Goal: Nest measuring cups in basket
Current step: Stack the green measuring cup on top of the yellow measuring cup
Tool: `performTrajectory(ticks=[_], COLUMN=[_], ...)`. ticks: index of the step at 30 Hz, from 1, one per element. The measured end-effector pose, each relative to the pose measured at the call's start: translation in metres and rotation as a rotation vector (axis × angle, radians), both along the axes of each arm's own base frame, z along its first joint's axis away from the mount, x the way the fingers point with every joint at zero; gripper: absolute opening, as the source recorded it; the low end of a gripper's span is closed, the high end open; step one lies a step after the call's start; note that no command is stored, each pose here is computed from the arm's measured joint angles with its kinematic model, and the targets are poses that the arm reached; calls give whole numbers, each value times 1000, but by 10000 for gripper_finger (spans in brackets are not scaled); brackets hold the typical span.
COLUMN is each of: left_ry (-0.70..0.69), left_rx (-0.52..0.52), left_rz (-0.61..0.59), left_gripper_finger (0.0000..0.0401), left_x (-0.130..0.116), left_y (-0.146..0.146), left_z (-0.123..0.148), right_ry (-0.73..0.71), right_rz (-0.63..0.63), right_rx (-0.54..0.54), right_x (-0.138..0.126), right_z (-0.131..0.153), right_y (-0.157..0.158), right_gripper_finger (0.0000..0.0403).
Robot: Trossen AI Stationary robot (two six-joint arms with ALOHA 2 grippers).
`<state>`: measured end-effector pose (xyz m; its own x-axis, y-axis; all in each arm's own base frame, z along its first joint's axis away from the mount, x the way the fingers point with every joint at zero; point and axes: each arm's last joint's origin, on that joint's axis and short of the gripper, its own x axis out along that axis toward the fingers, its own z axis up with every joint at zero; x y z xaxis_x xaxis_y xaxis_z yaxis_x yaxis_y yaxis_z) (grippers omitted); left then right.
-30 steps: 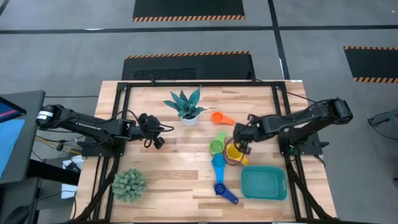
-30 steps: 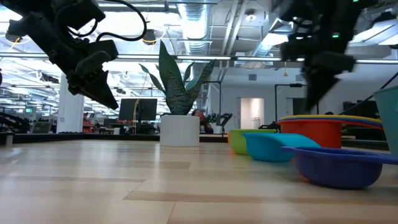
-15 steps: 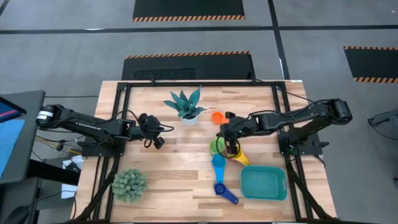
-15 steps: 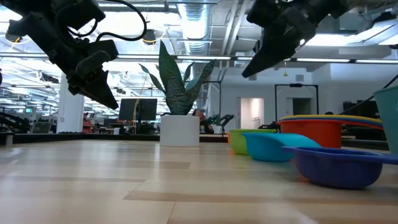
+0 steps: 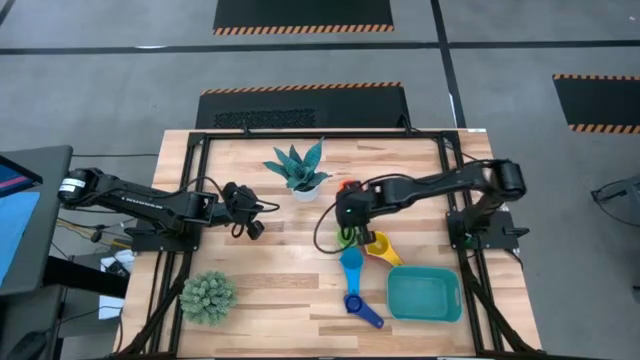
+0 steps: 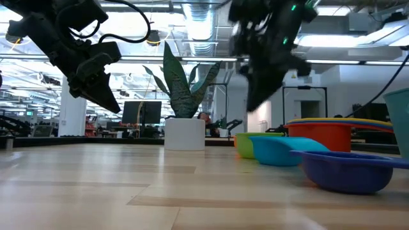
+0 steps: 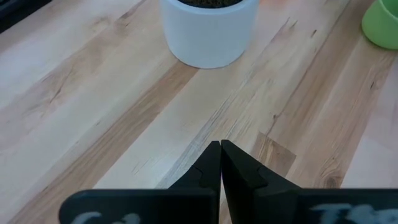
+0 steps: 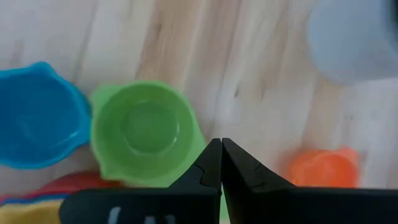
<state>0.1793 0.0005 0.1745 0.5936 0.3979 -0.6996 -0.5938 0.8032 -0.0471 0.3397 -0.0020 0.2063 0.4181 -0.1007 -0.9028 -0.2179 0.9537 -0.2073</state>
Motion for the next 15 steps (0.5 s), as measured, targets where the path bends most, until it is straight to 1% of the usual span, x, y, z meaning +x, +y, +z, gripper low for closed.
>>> performTrajectory(ticks=[3, 6, 8, 10, 15], left_ry=[0, 0, 3, 3, 2], left_rx=[0, 1, 1, 0, -4], left_rz=[0, 0, 0, 2, 6], left_gripper_finger=[0, 0, 0, 0, 0], left_x=[0, 0, 0, 0, 0], left_y=[0, 0, 0, 0, 0], left_z=[0, 0, 0, 0, 0], right_ry=[47, 159, 206, 224, 195], right_rz=[14, 62, 84, 109, 142], right_rx=[-6, -25, -39, -52, -74], right_x=[8, 10, 12, 15, 19], right_z=[-8, -13, -12, -8, -3], right_y=[2, 4, 4, 3, 2], right_gripper_finger=[28, 45, 63, 84, 148])
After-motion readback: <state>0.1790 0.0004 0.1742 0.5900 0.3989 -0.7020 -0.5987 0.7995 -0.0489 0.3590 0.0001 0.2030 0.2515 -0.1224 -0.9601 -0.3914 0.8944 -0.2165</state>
